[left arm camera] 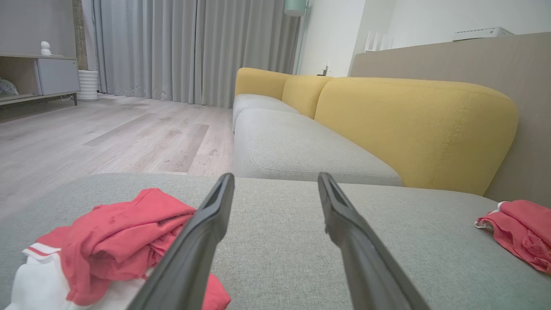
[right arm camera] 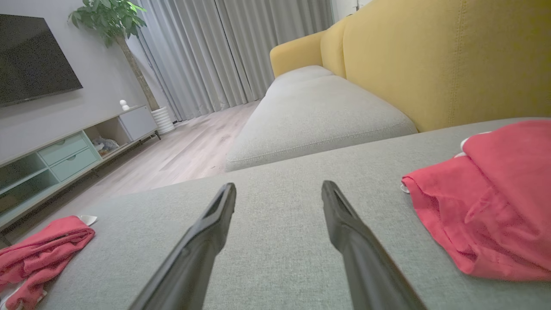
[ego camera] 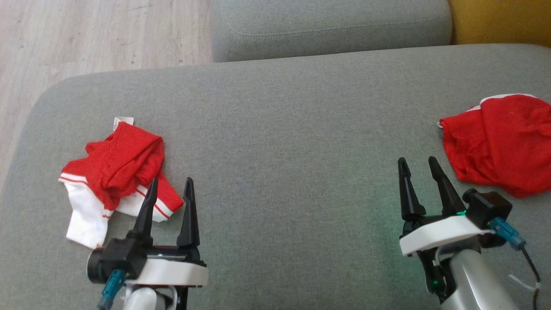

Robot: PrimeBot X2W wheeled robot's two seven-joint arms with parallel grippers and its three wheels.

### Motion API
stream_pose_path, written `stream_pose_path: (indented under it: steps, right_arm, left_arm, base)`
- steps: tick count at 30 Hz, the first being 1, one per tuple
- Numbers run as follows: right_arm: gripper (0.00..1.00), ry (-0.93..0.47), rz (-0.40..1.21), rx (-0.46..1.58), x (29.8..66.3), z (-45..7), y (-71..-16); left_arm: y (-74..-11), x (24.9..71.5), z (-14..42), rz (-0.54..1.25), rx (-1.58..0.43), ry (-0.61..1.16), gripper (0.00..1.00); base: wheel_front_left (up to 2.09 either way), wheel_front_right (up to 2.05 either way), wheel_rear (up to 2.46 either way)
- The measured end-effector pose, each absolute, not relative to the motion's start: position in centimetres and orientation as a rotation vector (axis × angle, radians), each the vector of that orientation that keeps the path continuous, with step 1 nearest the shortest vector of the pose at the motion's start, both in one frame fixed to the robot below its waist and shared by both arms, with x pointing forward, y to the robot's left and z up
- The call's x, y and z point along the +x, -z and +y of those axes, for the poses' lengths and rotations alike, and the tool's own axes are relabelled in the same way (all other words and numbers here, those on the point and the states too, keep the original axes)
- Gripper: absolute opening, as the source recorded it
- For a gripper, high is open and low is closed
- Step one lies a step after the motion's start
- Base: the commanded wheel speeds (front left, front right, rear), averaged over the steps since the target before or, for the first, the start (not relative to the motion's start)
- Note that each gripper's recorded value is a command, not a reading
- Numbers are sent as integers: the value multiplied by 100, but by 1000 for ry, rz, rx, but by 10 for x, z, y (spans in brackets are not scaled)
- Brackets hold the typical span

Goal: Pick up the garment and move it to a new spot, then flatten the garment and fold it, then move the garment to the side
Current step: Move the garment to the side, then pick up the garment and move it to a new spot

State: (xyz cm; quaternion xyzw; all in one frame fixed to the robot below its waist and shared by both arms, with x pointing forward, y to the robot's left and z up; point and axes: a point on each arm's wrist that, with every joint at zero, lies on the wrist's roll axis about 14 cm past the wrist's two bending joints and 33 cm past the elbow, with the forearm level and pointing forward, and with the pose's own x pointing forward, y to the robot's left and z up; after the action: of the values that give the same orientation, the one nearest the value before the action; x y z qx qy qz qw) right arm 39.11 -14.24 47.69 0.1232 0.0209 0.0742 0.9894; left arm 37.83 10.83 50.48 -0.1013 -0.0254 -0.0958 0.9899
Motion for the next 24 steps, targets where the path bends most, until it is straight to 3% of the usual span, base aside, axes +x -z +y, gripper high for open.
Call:
stream_pose_path:
  steps: [13,24]
  right_arm:
    - [100,-182,3,264,395,-131,-491]
    - [100,-355,53,272,384,-71,-481]
  left_arm:
    - [-508,376,115,-62,-208,167,100]
    - [-513,358,152,-86,-200,52,100]
  base:
    - [0,0,0]
    - [0,0,0]
